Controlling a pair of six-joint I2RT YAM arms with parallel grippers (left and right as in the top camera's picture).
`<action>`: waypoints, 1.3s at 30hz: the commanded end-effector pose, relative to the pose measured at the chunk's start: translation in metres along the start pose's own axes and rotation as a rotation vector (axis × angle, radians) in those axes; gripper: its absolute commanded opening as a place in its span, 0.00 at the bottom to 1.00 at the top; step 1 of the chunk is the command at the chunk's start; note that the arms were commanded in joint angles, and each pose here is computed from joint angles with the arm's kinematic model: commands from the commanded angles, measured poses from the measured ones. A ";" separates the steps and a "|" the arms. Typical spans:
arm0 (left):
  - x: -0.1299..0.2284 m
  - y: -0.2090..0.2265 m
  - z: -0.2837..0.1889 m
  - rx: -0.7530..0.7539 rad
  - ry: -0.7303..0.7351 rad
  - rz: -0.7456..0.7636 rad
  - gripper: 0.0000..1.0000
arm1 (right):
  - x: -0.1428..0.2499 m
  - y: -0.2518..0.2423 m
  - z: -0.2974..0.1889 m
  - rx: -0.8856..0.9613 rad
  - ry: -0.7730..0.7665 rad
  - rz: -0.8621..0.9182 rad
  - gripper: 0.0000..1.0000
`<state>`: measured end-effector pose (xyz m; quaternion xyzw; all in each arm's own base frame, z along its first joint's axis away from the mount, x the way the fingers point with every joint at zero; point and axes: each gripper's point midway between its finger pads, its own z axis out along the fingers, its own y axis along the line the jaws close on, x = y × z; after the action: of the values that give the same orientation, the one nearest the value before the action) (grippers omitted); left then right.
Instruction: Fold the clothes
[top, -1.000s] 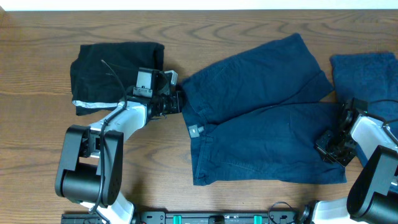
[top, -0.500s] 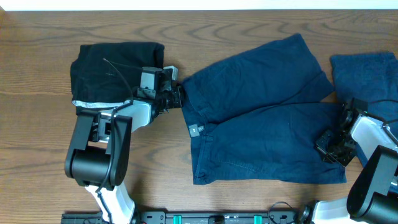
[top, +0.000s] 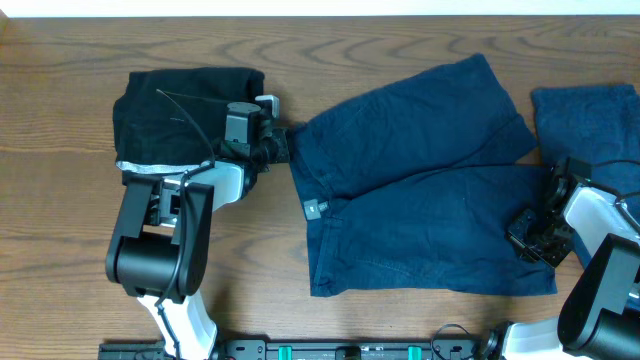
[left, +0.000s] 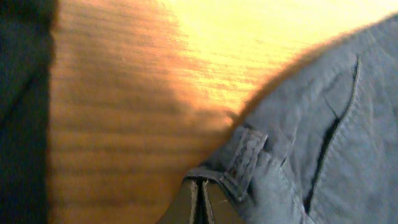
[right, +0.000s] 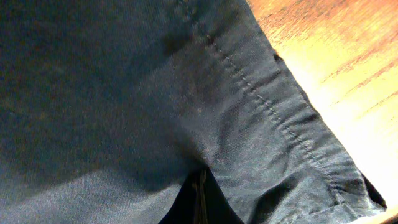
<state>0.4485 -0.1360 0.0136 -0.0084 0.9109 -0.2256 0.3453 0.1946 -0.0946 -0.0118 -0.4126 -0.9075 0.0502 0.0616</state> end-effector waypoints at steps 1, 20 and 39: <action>0.006 0.017 0.013 -0.055 -0.017 -0.007 0.06 | 0.017 -0.011 0.035 0.067 0.068 -0.022 0.01; -0.070 0.047 0.033 -0.056 -0.220 -0.022 0.10 | 0.016 -0.010 0.035 0.066 0.064 -0.021 0.01; -0.104 -0.009 -0.018 0.110 -0.102 0.038 0.13 | 0.015 -0.010 0.036 0.061 0.056 -0.020 0.01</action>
<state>0.5185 -0.1134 0.0581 -0.0237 0.8884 -0.2587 0.3785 0.1947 -0.0946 -0.0122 -0.4126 -0.9076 0.0500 0.0586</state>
